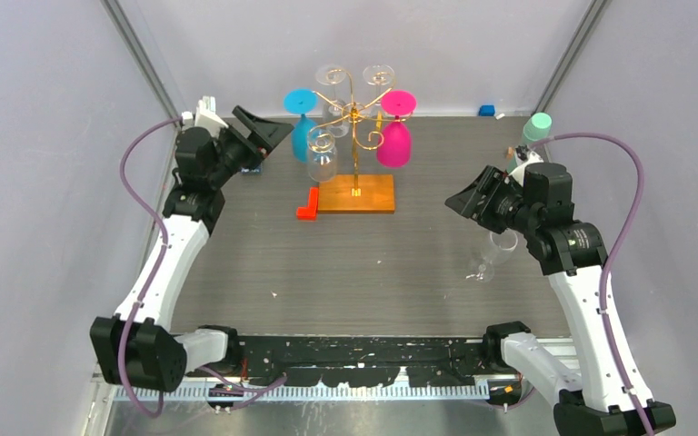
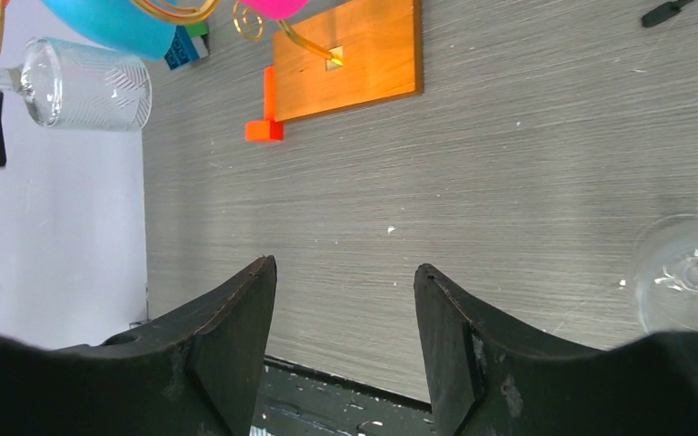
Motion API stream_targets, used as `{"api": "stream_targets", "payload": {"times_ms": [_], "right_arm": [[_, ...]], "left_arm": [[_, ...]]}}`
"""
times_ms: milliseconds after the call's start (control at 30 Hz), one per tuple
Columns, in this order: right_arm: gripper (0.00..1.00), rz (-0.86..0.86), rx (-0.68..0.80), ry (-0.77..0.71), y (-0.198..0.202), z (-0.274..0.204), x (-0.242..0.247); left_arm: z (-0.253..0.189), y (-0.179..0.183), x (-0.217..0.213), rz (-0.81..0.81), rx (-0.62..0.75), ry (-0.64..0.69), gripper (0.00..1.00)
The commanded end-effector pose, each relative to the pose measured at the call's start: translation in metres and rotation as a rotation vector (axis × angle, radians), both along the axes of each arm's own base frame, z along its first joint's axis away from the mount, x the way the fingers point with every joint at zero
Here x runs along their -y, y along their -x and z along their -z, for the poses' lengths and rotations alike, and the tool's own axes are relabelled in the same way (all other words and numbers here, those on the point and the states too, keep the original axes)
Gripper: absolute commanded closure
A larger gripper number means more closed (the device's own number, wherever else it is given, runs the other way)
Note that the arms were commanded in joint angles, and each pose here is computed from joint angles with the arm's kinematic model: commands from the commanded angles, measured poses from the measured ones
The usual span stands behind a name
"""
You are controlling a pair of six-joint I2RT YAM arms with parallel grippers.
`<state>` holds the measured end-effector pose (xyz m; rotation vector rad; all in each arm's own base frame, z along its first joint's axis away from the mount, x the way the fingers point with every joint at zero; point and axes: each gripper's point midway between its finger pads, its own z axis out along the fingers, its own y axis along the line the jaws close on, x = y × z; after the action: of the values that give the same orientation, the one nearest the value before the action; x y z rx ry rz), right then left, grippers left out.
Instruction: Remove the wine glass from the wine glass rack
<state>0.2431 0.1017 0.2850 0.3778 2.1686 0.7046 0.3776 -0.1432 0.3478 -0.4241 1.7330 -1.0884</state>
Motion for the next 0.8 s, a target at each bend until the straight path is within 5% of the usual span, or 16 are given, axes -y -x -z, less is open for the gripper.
{"api": "stream_targets", "payload": {"times_ms": [0,200,567,767], "right_arm": [[0.38,-0.045,0.073,-0.08,-0.001,-0.019,-0.013],[0.37,-0.041,0.089,-0.095,0.004,-0.021,-0.013],[0.37,-0.035,0.11,-0.098,0.009,-0.026,-0.012],[0.38,-0.032,0.11,-0.097,0.01,-0.025,-0.011]], "left_arm": [[-0.043,-0.027,0.005,0.018,0.139,0.043,0.19],[-0.044,-0.071,0.007,0.003,0.12,0.042,0.25],[-0.036,-0.096,0.011,0.014,0.073,0.044,0.68],[-0.039,-0.092,0.008,0.01,0.064,0.021,0.81]]}}
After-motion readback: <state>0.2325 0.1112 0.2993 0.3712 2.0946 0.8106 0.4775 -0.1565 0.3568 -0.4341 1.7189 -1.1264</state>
